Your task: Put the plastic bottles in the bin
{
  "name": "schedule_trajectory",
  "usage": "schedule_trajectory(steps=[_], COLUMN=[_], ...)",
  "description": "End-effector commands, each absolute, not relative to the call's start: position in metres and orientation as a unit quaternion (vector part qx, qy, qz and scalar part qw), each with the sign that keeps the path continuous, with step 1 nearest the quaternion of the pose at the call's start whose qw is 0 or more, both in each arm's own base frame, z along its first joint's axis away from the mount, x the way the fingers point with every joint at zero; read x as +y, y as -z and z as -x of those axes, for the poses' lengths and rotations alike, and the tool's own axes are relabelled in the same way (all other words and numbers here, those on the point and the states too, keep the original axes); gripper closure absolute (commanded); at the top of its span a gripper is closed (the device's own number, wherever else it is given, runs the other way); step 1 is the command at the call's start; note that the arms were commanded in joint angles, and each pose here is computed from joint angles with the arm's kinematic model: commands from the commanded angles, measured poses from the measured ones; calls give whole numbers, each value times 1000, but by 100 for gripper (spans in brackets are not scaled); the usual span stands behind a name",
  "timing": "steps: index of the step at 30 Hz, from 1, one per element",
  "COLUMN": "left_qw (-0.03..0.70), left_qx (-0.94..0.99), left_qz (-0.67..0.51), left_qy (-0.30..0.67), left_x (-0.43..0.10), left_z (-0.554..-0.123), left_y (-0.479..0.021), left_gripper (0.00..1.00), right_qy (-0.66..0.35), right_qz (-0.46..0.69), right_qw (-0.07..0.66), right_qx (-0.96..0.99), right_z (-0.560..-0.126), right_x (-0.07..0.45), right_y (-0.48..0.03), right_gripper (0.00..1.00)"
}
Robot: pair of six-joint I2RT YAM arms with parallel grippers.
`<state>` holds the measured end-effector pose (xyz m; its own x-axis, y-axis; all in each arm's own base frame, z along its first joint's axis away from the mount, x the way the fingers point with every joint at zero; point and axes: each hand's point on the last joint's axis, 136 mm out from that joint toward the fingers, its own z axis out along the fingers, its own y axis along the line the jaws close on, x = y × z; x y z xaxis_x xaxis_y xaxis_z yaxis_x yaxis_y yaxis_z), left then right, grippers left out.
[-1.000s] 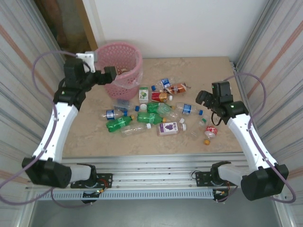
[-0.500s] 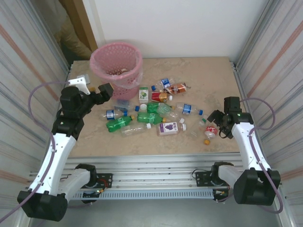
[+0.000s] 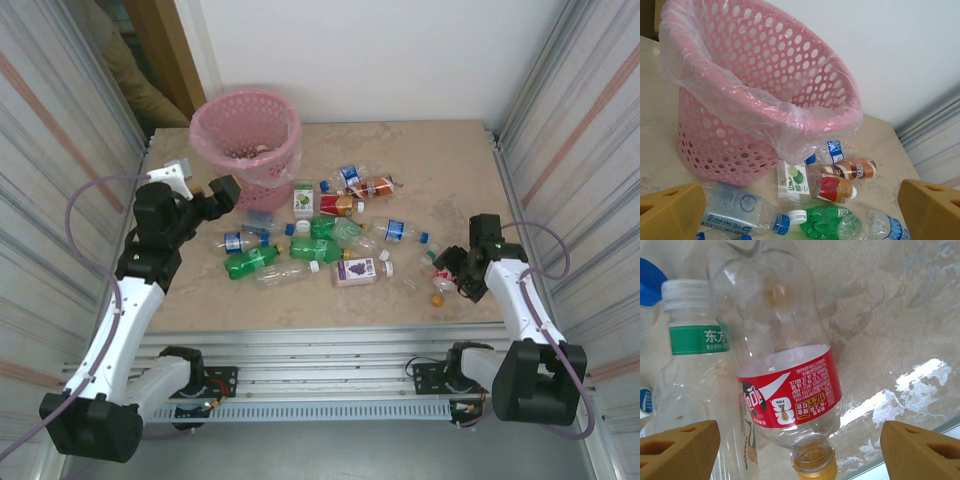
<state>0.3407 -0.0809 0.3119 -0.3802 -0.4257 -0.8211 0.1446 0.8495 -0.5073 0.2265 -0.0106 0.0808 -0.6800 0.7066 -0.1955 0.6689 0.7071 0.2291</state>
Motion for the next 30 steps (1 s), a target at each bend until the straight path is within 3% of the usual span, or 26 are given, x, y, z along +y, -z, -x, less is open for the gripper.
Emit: schedule_trajectory(steps=[1, 14, 24, 30], left_qw=[557, 554, 552, 552], left_qx=[779, 781, 784, 784], left_qz=[89, 87, 88, 89], left_qy=[274, 276, 271, 270], left_x=[-84, -86, -84, -83], left_z=[-342, -343, -340, -338], left_y=[-318, -319, -317, -317], left_gripper=[1, 1, 1, 1], right_qy=[-78, -79, -83, -80], right_qz=[-384, -392, -404, -402], right_qw=[124, 95, 76, 81], right_qx=[912, 912, 908, 908], right_z=[-228, -241, -250, -249], right_x=[-8, -11, -15, -17], right_y=[-72, -39, -17, -18], right_gripper=[21, 32, 32, 45])
